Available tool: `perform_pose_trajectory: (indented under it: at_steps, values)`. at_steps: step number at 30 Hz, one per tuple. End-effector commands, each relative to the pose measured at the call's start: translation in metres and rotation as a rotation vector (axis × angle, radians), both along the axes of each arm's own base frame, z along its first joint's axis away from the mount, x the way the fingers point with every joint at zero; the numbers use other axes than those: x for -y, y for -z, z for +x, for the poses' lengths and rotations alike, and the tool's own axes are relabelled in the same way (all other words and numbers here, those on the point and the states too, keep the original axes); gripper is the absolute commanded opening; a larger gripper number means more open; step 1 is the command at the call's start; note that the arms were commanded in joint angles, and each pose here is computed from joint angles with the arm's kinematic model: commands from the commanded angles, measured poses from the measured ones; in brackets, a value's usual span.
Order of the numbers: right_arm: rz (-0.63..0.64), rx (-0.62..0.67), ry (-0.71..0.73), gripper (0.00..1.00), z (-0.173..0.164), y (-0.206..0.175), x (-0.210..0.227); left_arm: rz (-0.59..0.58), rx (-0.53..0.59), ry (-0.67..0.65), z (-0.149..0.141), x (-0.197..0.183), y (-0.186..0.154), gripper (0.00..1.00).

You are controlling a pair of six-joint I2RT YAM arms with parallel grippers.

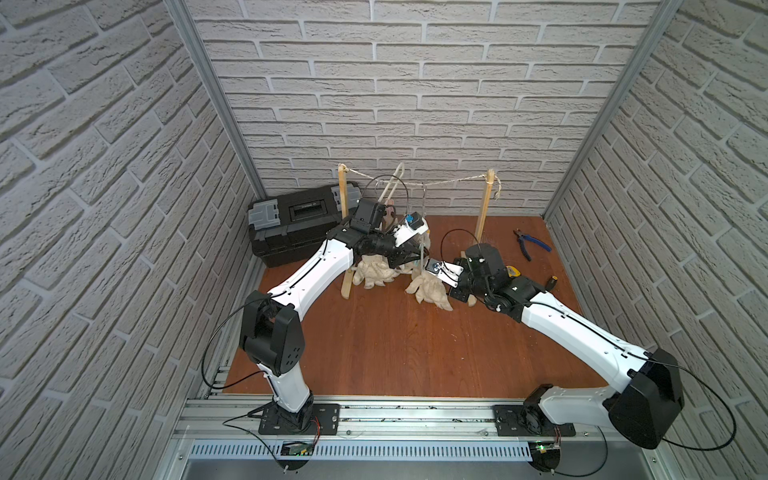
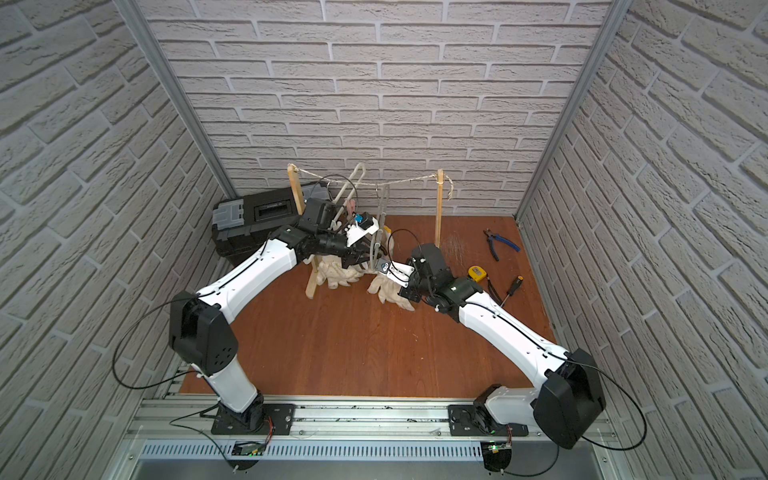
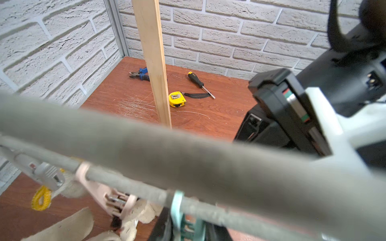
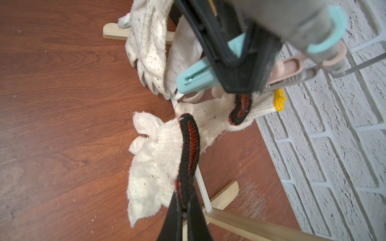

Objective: Clip the gloves onto a hanger to dry
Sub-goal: Open the clamp at the hanger, then clamp the glove onto the hanger.

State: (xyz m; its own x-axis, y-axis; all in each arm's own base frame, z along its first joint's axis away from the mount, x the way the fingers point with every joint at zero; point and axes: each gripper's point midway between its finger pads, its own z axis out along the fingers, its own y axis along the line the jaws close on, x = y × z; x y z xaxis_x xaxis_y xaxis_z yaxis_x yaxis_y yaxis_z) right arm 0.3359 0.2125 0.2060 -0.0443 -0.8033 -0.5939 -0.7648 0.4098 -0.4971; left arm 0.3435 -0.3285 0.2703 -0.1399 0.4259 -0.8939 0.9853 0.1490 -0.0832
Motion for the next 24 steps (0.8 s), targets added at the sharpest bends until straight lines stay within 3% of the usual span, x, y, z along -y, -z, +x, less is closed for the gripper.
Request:
perform_pose_trajectory:
  at_steps: [1, 24]
  values:
    - [0.084, 0.07, -0.065, 0.03, 0.008, -0.027, -0.021, -0.057, -0.074, 0.007, -0.001, 0.006, -0.011, 0.2]
    - [0.261, 0.085, -0.088, 0.03, 0.012, -0.047, -0.036, -0.063, -0.179, 0.01, -0.001, 0.005, 0.004, 0.19]
